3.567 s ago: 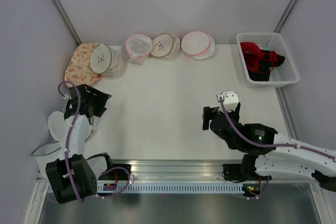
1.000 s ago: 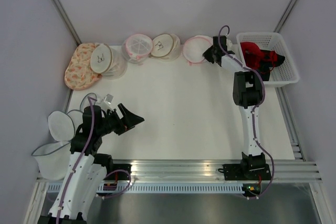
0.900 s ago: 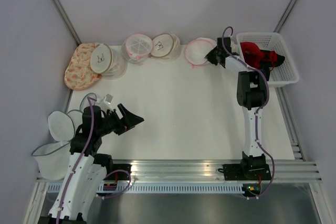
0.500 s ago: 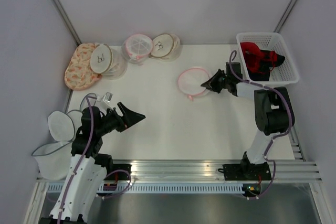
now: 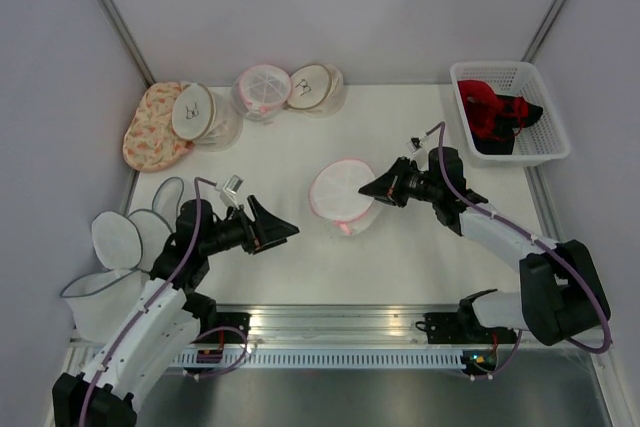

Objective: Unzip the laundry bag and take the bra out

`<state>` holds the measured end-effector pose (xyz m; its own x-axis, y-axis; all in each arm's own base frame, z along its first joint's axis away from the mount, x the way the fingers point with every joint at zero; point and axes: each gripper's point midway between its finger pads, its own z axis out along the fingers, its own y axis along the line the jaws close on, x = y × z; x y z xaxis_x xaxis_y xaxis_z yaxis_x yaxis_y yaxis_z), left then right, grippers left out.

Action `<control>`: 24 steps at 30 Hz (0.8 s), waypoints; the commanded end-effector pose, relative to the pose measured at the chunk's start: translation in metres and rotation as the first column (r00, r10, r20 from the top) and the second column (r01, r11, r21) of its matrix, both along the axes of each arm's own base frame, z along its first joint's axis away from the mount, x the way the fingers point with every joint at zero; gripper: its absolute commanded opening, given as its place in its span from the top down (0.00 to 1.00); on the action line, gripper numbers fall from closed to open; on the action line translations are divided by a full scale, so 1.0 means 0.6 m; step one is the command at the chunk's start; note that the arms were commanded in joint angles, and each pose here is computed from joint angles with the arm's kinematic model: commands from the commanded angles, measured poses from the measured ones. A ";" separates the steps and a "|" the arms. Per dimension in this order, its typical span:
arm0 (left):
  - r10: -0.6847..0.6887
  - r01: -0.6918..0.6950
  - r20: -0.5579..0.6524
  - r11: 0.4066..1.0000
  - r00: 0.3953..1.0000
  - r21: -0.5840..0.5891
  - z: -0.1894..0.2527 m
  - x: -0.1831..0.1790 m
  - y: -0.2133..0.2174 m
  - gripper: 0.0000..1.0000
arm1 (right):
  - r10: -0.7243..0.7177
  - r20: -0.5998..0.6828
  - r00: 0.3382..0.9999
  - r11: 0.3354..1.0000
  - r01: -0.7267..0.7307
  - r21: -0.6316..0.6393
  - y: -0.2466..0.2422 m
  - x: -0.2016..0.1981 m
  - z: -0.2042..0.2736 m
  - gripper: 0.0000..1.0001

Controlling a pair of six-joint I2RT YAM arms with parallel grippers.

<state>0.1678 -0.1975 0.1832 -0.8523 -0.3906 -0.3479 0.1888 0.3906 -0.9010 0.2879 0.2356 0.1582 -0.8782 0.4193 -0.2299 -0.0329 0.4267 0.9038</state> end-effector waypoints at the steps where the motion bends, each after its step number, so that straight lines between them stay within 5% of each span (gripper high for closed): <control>1: -0.007 0.010 0.038 0.997 0.999 -0.081 0.033 0.005 -0.032 0.05 | 0.027 0.057 0.998 0.995 -0.032 0.098 0.020 -0.023 0.044 1.00; 16: 0.107 -0.106 -0.021 0.994 0.994 0.029 -0.021 0.051 -0.101 0.08 | 0.114 0.059 0.992 0.970 -0.124 0.207 0.047 -0.107 0.070 1.00; 24: 0.188 -0.187 -0.008 0.979 0.982 0.075 -0.034 0.068 -0.083 0.35 | 0.199 0.037 0.979 0.960 -0.203 0.194 0.045 -0.144 0.065 0.99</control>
<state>0.1947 -0.2480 0.1433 -0.8190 -0.4571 -0.3467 0.0848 0.5012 -0.8611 0.2165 0.2601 0.1872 -0.9272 0.3394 -0.1584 -0.0699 0.2587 0.9634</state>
